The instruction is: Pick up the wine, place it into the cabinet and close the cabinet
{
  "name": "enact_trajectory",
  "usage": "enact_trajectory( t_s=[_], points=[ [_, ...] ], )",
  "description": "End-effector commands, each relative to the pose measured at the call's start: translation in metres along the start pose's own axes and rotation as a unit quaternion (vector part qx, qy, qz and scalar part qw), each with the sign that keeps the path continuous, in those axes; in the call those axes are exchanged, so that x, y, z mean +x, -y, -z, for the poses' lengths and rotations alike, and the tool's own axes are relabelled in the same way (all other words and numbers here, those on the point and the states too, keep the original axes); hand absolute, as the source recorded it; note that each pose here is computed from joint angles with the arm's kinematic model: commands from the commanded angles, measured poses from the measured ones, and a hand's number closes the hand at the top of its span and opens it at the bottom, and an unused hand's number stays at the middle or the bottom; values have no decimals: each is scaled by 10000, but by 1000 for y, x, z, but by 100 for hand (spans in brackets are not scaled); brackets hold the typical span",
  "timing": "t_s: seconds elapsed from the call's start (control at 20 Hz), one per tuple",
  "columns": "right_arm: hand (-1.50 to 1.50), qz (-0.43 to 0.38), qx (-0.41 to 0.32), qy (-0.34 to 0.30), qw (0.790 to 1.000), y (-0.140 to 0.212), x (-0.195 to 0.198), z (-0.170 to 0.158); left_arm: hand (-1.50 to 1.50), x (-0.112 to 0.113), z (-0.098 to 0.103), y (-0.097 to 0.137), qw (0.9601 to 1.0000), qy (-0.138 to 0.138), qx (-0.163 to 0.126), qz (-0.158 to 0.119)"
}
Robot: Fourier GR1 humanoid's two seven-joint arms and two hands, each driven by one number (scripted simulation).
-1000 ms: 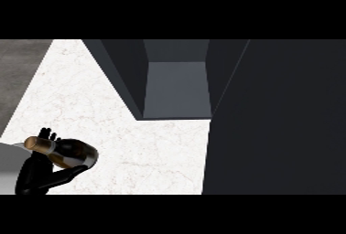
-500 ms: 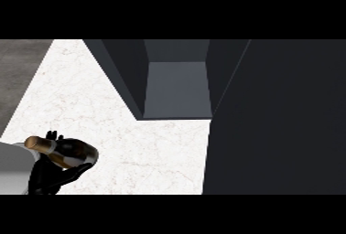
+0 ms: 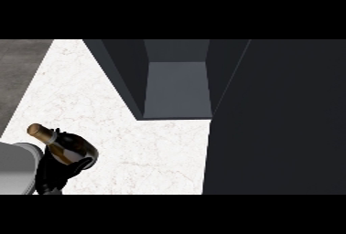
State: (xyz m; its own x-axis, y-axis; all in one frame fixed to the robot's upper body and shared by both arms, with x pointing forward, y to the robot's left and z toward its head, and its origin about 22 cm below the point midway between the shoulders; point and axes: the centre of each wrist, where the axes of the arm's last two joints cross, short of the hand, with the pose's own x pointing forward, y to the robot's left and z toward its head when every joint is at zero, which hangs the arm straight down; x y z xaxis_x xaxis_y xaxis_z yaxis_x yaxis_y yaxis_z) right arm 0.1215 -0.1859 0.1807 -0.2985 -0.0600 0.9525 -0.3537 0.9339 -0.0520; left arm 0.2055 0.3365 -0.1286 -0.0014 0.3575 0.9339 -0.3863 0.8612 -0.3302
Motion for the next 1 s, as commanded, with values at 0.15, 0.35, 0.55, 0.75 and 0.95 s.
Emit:
enact_trajectory(
  t_s=[0.15, 0.35, 0.55, 0.75, 0.95],
  points=[
    [-150, 128, 51, 496, 9987, -1, 48, -38, -150, -8, 9, 8, 9999, -10, -69, -96],
    [-150, 32, 55, 376, 9993, 1, 40, -34, 150, -5, 9, 20, 9995, 196, -200, -157],
    [-150, 27, -1, 427, 9991, 6, 48, -31, 150, -7, 15, 39, 9994, 150, -303, 66],
    [-150, 85, -8, 347, 9994, 2, 48, -41, 150, -11, 18, 41, 9990, 357, -143, 234],
    [-150, -66, 141, 410, 9990, 12, 43, -35, 150, -7, 15, 38, 9957, 746, -470, 271]
  ],
)
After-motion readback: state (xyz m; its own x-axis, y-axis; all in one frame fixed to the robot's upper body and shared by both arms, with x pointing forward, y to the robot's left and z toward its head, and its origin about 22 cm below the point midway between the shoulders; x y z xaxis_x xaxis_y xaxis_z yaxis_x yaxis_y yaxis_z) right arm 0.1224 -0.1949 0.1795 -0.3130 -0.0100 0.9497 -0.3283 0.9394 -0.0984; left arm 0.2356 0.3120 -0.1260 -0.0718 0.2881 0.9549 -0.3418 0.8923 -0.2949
